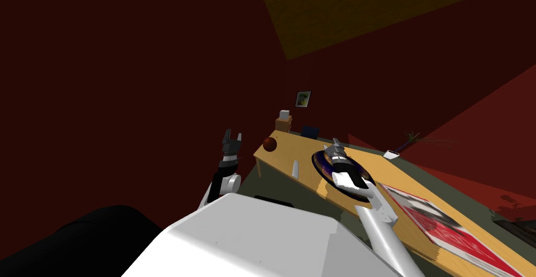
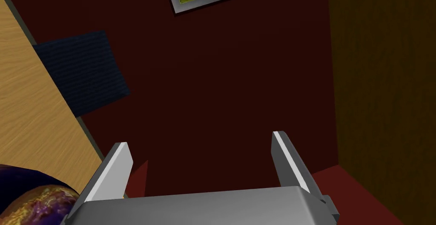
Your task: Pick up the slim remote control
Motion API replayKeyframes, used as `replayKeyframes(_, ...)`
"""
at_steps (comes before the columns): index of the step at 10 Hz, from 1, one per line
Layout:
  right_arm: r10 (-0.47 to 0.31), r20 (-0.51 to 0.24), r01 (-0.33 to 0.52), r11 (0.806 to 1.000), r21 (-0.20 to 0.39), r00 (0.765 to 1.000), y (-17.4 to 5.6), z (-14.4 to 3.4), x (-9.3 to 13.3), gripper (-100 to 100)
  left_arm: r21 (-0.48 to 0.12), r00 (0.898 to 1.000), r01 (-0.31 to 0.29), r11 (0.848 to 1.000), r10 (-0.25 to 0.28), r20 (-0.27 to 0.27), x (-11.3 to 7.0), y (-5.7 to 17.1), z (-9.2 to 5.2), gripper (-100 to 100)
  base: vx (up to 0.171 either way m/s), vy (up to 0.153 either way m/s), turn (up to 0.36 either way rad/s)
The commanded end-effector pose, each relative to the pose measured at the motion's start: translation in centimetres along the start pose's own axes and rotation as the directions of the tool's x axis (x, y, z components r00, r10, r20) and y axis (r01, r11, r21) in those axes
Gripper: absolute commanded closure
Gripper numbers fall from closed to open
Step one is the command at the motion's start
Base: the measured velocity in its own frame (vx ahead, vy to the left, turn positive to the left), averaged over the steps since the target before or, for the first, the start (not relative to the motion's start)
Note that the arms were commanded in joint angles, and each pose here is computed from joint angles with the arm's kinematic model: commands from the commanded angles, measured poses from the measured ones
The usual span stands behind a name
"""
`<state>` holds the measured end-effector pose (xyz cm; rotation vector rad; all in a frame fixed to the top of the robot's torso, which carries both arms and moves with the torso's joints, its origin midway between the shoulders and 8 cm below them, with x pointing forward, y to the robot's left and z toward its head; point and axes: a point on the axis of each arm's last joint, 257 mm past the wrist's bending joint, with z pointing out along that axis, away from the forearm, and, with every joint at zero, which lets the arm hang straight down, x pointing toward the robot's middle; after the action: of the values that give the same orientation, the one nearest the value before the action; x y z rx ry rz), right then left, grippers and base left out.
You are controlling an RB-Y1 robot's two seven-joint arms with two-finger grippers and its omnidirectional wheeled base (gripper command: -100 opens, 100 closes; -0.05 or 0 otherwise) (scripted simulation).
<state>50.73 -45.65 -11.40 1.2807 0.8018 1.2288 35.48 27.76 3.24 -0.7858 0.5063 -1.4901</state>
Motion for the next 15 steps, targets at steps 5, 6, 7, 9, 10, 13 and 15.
replayKeyframes(5,0.117,0.162,-0.133,0.987,0.092,0.98,-1.7,3.3,-6.8,-100,0.0,1.0,0.0,1.0,0.0,0.0,0.0,0.0,0.0,0,-0.003,0.016,0.049)
replayKeyframes(6,0.132,0.19,-0.157,0.98,0.122,0.973,-3.3,2.9,-7.7,-100,0.0,1.0,0.0,1.0,0.0,0.0,0.0,0.0,0.0,0,0.0,0.02,0.045)
replayKeyframes(7,0.131,0.196,-0.158,0.979,0.13,0.972,-3.7,2.8,-7.9,-100,0.0,1.0,0.0,1.0,0.0,0.0,0.0,0.0,0.0,0,0.002,0.009,-0.008)
replayKeyframes(9,0.177,0.254,-0.217,0.966,0.141,0.951,-3.9,3.6,-9.8,-100,0.0,1.0,0.0,1.0,0.0,0.0,0.0,0.0,0.0,0,0.001,0.008,0.04)
replayKeyframes(10,0.177,0.271,-0.225,0.961,0.159,0.946,-5.0,3.2,-10.4,-100,0.0,1.0,0.0,1.0,0.0,0.0,0.0,0.0,0.0,0,0.006,0.017,0.048)
replayKeyframes(13,0.221,0.349,-0.297,0.938,0.18,0.911,-6.4,3.4,-12.9,-100,0.0,1.0,0.0,1.0,0.0,0.0,0.0,0.0,0.0,0,0.006,0.02,0.037)
replayKeyframes(15,0.268,0.416,-0.367,0.912,0.181,0.869,-7.0,3.5,-14.7,-100,0.0,1.0,0.0,1.0,0.0,0.0,0.0,0.0,0.0,0,0.01,0.021,0.066)
